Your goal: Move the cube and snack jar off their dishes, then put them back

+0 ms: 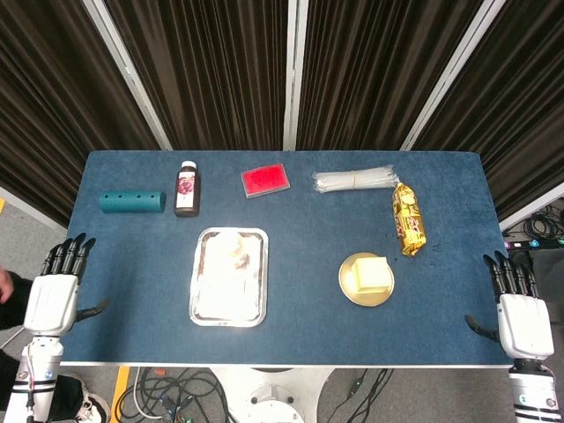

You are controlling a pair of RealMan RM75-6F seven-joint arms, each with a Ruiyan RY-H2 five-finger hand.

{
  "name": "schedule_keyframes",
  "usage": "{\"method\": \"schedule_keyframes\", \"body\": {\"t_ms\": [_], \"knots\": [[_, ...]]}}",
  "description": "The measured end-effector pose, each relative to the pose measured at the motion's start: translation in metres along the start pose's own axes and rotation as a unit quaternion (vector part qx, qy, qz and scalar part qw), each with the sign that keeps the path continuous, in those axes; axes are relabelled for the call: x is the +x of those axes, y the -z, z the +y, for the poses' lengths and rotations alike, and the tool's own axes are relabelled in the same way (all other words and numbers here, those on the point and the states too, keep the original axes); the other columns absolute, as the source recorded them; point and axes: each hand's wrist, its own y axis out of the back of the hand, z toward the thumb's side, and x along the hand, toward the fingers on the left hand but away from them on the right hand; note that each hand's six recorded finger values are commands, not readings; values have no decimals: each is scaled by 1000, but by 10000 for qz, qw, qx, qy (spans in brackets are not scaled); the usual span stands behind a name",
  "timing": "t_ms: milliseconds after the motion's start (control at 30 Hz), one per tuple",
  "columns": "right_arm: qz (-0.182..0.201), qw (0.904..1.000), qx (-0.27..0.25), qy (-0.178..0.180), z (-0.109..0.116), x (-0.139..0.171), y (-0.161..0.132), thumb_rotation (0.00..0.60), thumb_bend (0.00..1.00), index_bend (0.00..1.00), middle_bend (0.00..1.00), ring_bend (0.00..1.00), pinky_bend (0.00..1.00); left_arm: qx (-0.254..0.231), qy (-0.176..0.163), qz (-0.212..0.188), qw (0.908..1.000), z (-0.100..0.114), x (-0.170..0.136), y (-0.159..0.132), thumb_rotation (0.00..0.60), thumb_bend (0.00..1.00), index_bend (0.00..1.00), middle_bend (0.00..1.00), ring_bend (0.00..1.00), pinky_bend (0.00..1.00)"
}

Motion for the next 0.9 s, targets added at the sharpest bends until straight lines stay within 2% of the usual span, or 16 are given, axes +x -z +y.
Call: {"method": "schedule_keyframes", "body": {"t_ms": [167, 500, 700, 900], "knots": [[41, 10000, 28, -33, 1, -1, -2, 600, 60, 0, 0, 0, 0, -4, -49, -35, 10000, 0, 0, -3, 600, 0, 36, 0, 0, 84], [111, 9992, 121, -354, -10, -7, -9, 600, 62, 0, 0, 0, 0, -27, 14, -88, 10000, 0, 0, -8, 600, 0, 36, 0, 0, 84], [441, 9963, 277, -677, -23, -19, -28, 600, 64, 0, 0, 0, 0, -43, 71, -105, 9999, -5, -3, -10, 600, 0, 36, 0, 0, 84], [926, 9881, 440, -1147, -45, -44, -62, 600, 67, 0, 0, 0, 0, -51, 50, -100, 9999, -4, -4, -8, 600, 0, 37, 0, 0, 84]]}}
